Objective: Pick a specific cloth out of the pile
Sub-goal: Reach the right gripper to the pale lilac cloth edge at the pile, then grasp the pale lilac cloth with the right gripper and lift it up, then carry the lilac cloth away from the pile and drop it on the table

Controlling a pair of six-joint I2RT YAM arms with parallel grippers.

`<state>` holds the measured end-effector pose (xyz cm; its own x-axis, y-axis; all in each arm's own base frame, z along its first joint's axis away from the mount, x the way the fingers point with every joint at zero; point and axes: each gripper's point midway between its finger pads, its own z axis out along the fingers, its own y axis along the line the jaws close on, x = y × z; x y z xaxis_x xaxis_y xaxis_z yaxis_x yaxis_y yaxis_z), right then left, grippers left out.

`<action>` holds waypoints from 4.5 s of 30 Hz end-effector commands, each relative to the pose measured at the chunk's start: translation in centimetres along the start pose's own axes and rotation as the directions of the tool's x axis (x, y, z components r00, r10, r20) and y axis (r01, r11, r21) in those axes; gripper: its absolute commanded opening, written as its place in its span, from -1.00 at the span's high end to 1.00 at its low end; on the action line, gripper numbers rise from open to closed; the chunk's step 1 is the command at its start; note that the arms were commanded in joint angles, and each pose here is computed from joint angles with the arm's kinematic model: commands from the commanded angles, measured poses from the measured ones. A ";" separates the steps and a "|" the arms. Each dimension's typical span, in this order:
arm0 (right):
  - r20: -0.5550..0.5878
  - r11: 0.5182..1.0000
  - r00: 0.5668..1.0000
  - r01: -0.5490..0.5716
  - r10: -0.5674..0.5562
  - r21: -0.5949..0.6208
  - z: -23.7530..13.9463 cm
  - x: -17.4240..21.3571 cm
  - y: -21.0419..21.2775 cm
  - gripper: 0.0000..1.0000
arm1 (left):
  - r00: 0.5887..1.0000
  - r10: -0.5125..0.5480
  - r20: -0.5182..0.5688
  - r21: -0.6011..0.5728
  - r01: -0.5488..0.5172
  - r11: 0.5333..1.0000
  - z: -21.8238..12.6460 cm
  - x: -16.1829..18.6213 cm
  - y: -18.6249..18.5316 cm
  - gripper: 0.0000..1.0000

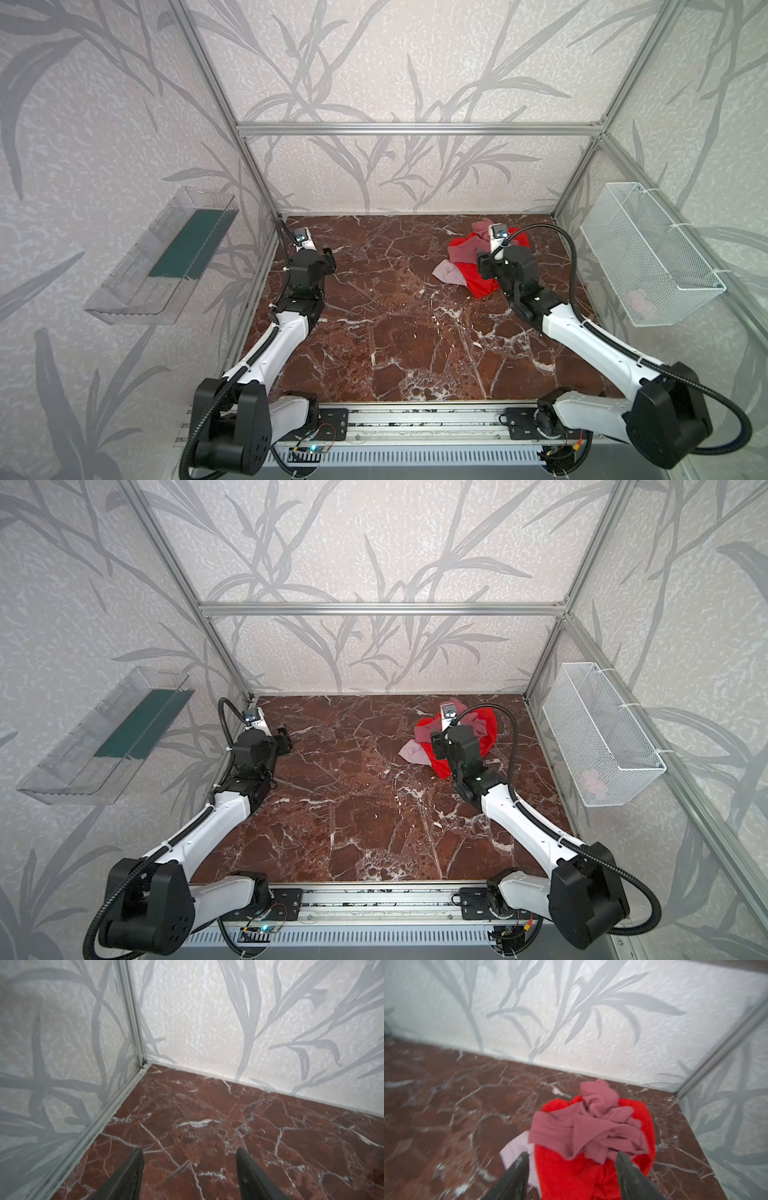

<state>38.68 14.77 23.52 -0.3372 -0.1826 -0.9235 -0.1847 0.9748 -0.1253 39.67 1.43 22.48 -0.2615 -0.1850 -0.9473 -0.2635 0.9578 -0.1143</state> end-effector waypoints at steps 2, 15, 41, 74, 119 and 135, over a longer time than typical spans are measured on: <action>-0.298 0.990 0.946 0.098 -0.124 -0.101 0.3 6.7 4.4 -0.07 | 0.979 -0.065 -0.194 -0.015 0.063 0.998 -0.6 3.8 0.1 -0.33; -0.552 0.984 0.821 0.069 -0.149 -0.163 6.5 12.4 10.2 0.06 | 0.965 -0.139 -0.222 0.009 0.145 0.989 -0.8 4.3 -0.6 -0.29; -0.628 0.992 0.768 0.120 -0.124 -0.048 13.6 14.7 8.7 0.03 | 0.968 -0.103 -0.228 -0.027 0.099 0.995 0.2 4.8 0.0 -0.28; -0.427 0.992 0.900 -0.121 0.094 -0.037 8.3 4.7 4.6 1.00 | 0.970 -0.109 -0.217 -0.023 0.106 0.994 -0.1 3.9 -0.1 -0.26; 0.030 0.870 0.932 -0.324 0.360 -0.371 -7.7 -20.6 -0.9 1.00 | 0.965 -0.142 -0.222 0.006 0.147 0.989 -0.7 3.0 -0.8 -0.25; 0.079 0.599 0.895 -0.227 0.440 -0.768 -16.1 -28.9 3.9 1.00 | 0.965 -0.166 -0.203 0.048 0.179 0.983 -2.0 0.5 -1.5 -0.24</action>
<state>35.65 20.63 50.34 -0.3849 0.2304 -0.8937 -0.6098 0.6634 0.4337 38.31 -0.49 20.01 -0.4416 -0.3606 -0.8216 -0.2744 0.9261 -0.2589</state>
